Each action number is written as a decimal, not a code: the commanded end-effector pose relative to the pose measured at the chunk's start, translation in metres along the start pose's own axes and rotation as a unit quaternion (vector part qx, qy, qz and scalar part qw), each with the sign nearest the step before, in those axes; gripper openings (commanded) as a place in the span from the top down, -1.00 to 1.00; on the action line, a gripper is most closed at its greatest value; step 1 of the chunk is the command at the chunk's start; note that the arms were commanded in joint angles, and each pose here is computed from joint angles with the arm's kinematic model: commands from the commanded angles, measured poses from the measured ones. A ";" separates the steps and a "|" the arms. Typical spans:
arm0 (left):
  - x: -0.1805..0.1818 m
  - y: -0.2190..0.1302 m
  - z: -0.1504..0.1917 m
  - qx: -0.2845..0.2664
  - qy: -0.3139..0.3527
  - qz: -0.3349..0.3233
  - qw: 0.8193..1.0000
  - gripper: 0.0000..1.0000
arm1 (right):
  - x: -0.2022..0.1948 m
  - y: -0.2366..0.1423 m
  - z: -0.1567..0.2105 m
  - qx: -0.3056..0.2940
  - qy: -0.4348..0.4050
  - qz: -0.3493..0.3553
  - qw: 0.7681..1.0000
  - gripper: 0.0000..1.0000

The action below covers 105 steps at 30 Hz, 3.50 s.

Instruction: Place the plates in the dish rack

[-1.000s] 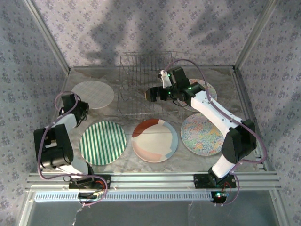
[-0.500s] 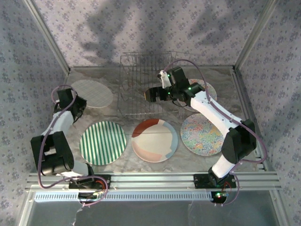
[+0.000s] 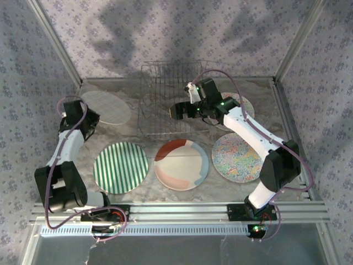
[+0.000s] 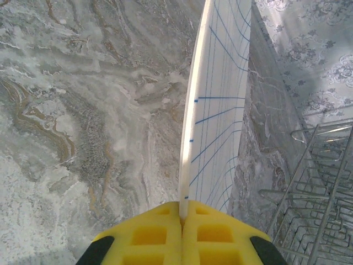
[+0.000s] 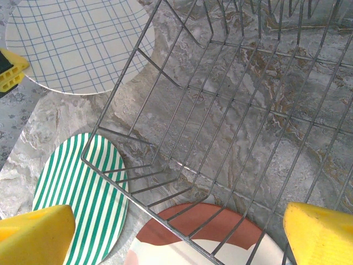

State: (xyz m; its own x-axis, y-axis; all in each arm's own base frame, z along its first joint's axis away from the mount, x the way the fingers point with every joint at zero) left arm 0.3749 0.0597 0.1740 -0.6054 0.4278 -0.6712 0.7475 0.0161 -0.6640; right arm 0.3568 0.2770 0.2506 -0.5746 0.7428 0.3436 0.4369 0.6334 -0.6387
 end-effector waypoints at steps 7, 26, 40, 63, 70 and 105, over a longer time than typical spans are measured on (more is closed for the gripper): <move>-0.051 -0.047 -0.023 -0.045 0.042 0.074 0.995 1.00 | 0.007 -0.009 -0.016 -0.015 -0.008 -0.018 1.000 -0.99; -0.101 -0.130 -0.032 -0.083 0.070 0.171 0.979 1.00 | -0.010 -0.031 -0.042 -0.042 0.029 -0.115 0.992 -0.99; -0.146 -0.160 -0.007 -0.001 0.098 0.304 0.948 1.00 | -0.039 -0.044 -0.061 -0.063 0.097 -0.181 0.977 -0.94; -0.190 -0.166 0.065 0.176 0.214 0.425 0.862 1.00 | -0.034 -0.048 -0.069 -0.068 0.054 -0.286 0.954 -0.92; -0.201 -0.163 0.090 0.222 0.241 0.436 0.838 1.00 | -0.032 -0.050 -0.066 -0.064 0.041 -0.288 0.955 -0.92; -0.205 -0.146 0.124 0.264 0.270 0.415 0.828 1.00 | -0.048 -0.067 -0.094 -0.134 0.039 -0.252 0.958 0.17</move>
State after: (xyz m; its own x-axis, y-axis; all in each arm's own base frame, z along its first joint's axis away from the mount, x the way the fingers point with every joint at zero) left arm 0.3589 -0.1380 0.3393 0.2702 0.4488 -0.8518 0.5348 -0.8056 -0.2548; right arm 0.4236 0.2229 0.3255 -0.6866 0.3415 0.6418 0.2721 0.9394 -0.2088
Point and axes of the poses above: each hand's point on the last joint's axis, 136 mm out from that joint toward the fingers, its own y axis out along the fingers, its own x axis along the line the jaws close on, z = x × y, the point moved 2 cm from there along -y, back along the fingers, and after that the axes turned 7 degrees about -y, right-handed, at the moved point
